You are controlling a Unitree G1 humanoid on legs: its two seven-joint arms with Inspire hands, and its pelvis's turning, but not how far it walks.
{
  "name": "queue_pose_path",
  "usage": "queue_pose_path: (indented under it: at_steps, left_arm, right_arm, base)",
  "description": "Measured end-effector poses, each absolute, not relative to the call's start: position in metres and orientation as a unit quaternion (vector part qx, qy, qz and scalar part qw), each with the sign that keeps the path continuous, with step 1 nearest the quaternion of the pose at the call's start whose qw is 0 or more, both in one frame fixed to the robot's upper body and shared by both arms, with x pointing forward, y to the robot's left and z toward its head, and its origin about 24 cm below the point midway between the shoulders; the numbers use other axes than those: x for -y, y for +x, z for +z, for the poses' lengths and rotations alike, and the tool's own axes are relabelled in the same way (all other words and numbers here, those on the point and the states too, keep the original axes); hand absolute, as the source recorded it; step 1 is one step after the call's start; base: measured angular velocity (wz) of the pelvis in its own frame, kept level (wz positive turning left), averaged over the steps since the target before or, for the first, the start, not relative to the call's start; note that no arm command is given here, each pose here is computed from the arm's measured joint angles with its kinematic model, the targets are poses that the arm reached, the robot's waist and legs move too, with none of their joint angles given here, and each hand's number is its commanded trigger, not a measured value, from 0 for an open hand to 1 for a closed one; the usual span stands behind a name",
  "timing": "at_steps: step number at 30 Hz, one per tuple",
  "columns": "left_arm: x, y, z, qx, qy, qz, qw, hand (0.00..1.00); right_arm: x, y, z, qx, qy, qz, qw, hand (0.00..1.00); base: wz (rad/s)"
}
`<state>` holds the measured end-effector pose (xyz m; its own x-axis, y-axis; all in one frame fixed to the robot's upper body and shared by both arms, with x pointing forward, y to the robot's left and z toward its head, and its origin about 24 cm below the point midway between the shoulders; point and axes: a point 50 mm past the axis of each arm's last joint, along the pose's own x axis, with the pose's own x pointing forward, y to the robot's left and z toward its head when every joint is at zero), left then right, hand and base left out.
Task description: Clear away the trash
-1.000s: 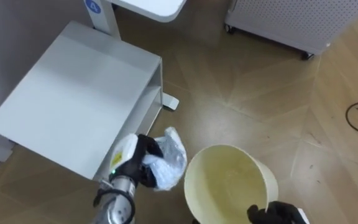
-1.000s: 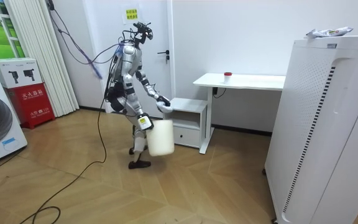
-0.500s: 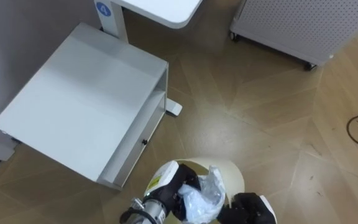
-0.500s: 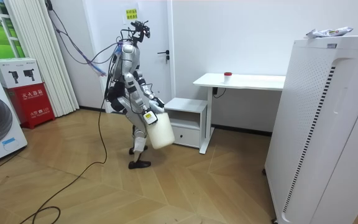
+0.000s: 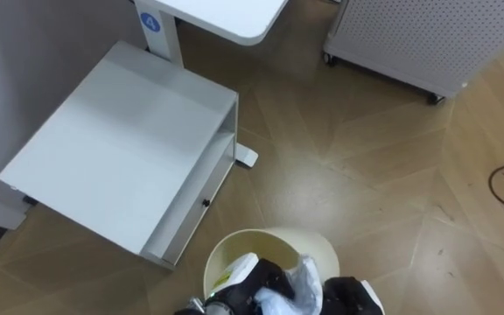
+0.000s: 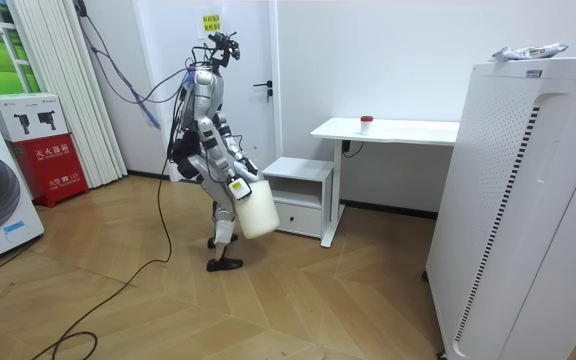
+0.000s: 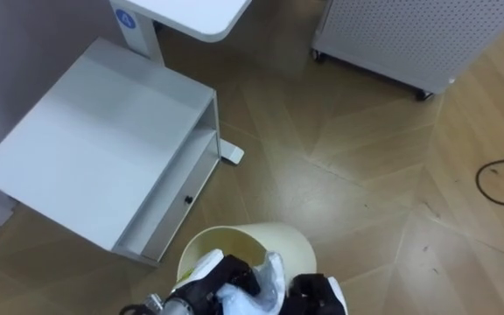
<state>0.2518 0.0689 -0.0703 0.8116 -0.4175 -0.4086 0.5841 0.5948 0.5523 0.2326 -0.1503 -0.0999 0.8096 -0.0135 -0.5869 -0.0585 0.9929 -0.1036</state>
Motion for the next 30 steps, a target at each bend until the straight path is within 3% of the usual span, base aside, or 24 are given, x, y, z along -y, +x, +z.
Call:
queue_pose_path:
  at_steps: [30]
  left_arm:
    - [-0.083, 0.228, -0.092, -0.152, 0.390, -0.309, 0.854, 0.00]
  right_arm:
    - [0.154, 0.217, -0.105, -0.311, -0.064, 0.037, 0.948, 1.00]
  base:
    - [-0.02]
